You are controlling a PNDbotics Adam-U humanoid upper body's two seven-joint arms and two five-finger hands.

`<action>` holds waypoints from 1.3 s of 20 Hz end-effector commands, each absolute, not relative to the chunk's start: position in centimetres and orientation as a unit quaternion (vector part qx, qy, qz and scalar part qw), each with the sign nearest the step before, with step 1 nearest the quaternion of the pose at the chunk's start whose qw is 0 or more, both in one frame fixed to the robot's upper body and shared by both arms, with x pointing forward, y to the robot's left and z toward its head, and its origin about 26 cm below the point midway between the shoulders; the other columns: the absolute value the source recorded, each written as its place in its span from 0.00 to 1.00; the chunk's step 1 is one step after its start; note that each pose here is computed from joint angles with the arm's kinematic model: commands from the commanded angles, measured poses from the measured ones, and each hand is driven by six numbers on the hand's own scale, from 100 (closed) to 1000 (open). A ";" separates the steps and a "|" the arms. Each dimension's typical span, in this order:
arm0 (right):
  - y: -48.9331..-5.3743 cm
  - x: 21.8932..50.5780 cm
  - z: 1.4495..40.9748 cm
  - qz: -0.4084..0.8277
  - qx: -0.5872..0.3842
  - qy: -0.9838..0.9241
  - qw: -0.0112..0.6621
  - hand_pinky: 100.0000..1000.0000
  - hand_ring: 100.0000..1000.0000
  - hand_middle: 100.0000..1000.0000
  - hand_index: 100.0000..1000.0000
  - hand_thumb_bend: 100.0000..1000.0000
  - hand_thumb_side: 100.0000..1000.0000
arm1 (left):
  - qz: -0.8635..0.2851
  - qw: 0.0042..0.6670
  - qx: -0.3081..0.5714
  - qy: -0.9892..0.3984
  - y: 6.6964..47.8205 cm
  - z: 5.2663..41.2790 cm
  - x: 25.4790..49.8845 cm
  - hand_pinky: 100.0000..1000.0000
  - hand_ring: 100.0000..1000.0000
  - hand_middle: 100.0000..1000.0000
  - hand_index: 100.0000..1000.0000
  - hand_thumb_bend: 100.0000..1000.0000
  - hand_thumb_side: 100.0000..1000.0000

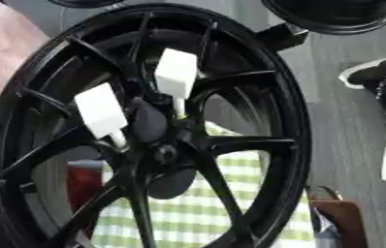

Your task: Pull the pin out of the wheel hub.

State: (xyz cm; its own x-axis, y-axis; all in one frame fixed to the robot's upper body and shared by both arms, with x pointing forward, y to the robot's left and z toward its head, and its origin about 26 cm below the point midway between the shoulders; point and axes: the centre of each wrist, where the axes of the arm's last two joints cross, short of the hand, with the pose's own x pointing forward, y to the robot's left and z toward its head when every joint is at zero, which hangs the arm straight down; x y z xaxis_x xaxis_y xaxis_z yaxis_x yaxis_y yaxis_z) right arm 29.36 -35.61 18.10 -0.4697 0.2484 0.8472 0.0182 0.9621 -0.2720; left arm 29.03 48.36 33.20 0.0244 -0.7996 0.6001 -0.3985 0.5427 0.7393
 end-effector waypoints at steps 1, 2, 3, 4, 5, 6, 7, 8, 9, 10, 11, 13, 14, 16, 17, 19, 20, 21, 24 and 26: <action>-35.6 29.1 19.2 0.112 -0.080 -0.859 0.493 0.98 0.77 0.62 0.62 0.00 0.72 | -0.184 0.553 0.458 -0.671 47.7 32.0 28.7 0.76 0.49 0.26 0.34 0.00 0.17; -35.6 29.1 19.2 0.111 -0.079 -0.860 0.492 0.98 0.77 0.62 0.62 0.00 0.72 | -0.189 0.558 0.455 -0.667 47.2 30.9 28.7 0.76 0.49 0.26 0.34 0.00 0.17; -35.5 29.2 19.2 0.111 -0.078 -0.860 0.492 0.98 0.77 0.62 0.62 0.00 0.72 | -0.193 0.562 0.453 -0.664 46.6 29.8 28.6 0.76 0.49 0.26 0.34 0.00 0.17; -35.5 29.2 19.2 0.110 -0.077 -0.861 0.491 0.98 0.77 0.62 0.62 0.00 0.72 | -0.197 0.565 0.451 -0.662 46.0 28.8 28.5 0.76 0.49 0.26 0.34 0.00 0.17; -35.4 29.2 19.2 0.109 -0.076 -0.862 0.490 0.98 0.77 0.62 0.62 0.00 0.72 | -0.201 0.567 0.448 -0.661 45.3 27.9 28.4 0.76 0.49 0.26 0.34 0.00 0.17; -35.4 29.2 19.2 0.108 -0.074 -0.862 0.489 0.98 0.77 0.62 0.62 0.00 0.72 | -0.204 0.568 0.445 -0.661 44.5 27.0 28.3 0.76 0.49 0.26 0.34 0.00 0.17; -35.3 29.3 19.2 0.108 -0.073 -0.863 0.489 0.98 0.77 0.62 0.62 0.00 0.72 | -0.207 0.568 0.443 -0.662 43.8 26.3 28.2 0.76 0.49 0.26 0.34 0.00 0.17; -35.2 29.3 19.3 0.107 -0.070 -0.863 0.488 0.98 0.77 0.62 0.62 0.00 0.73 | -0.210 0.570 0.441 -0.661 43.1 25.4 28.1 0.76 0.49 0.27 0.34 0.00 0.17; -35.1 29.3 19.2 0.107 -0.069 -0.863 0.489 0.98 0.77 0.62 0.62 0.00 0.73 | -0.212 0.572 0.440 -0.659 42.5 24.7 28.0 0.76 0.49 0.27 0.34 0.00 0.17; -35.1 29.3 19.2 0.107 -0.068 -0.863 0.489 0.98 0.77 0.62 0.62 0.00 0.73 | -0.212 0.576 0.439 -0.656 42.0 24.0 27.9 0.76 0.50 0.27 0.35 0.00 0.17; -35.1 29.4 19.2 0.107 -0.067 -0.863 0.489 0.98 0.77 0.62 0.62 0.00 0.72 | -0.211 0.579 0.440 -0.653 41.7 23.4 27.8 0.76 0.50 0.27 0.36 0.00 0.17; -35.1 29.3 19.3 0.106 -0.067 -0.864 0.487 0.98 0.77 0.62 0.62 0.00 0.72 | -0.205 0.588 0.440 -0.647 41.3 22.6 27.7 0.77 0.51 0.30 0.40 0.00 0.17; -35.1 29.3 19.3 0.106 -0.067 -0.865 0.486 0.98 0.77 0.62 0.62 0.00 0.72 | -0.202 0.591 0.439 -0.645 41.2 22.3 27.6 0.78 0.53 0.35 0.46 0.00 0.18; -35.0 29.3 19.2 0.104 -0.066 -0.865 0.487 0.98 0.77 0.62 0.62 0.00 0.73 | -0.208 0.601 0.429 -0.641 41.0 21.9 27.6 0.86 0.69 0.57 0.75 0.00 0.49; -35.0 29.3 19.2 0.104 -0.066 -0.864 0.488 0.98 0.77 0.62 0.62 0.00 0.73 | -0.216 0.610 0.421 -0.636 40.9 21.7 27.6 0.90 0.77 0.70 0.84 0.00 0.62; -35.0 29.3 19.2 0.104 -0.066 -0.864 0.488 0.98 0.77 0.62 0.62 0.00 0.72 | -0.237 0.622 0.411 -0.622 41.0 21.4 27.6 0.94 0.84 0.79 0.89 0.06 0.83; -35.0 29.3 19.2 0.104 -0.065 -0.864 0.488 0.98 0.77 0.62 0.62 0.00 0.72 | -0.246 0.627 0.408 -0.617 41.1 21.3 27.6 0.95 0.86 0.81 0.90 0.15 0.89; -35.0 29.3 19.2 0.104 -0.065 -0.864 0.488 0.98 0.77 0.62 0.62 0.00 0.73 | -0.252 0.630 0.406 -0.612 41.2 21.3 27.6 0.96 0.86 0.82 0.91 0.18 0.90; -35.1 29.3 19.2 0.104 -0.066 -0.864 0.488 0.98 0.77 0.62 0.62 0.00 0.72 | -0.259 0.634 0.406 -0.605 41.6 21.3 27.5 0.96 0.86 0.81 0.91 0.14 0.89; -35.1 29.3 19.2 0.103 -0.067 -0.865 0.487 0.98 0.77 0.62 0.62 0.00 0.72 | -0.256 0.633 0.410 -0.605 41.7 21.4 27.4 0.95 0.86 0.81 0.91 0.10 0.87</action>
State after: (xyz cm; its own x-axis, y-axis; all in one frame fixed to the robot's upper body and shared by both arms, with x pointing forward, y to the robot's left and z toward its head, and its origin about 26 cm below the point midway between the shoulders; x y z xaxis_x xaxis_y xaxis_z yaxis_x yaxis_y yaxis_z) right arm 29.60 -34.90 18.14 -0.4899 0.2059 0.8471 0.0077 0.9727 -0.2320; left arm 27.63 41.27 20.45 0.1386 -0.8057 0.5759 -0.1536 0.5570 0.8162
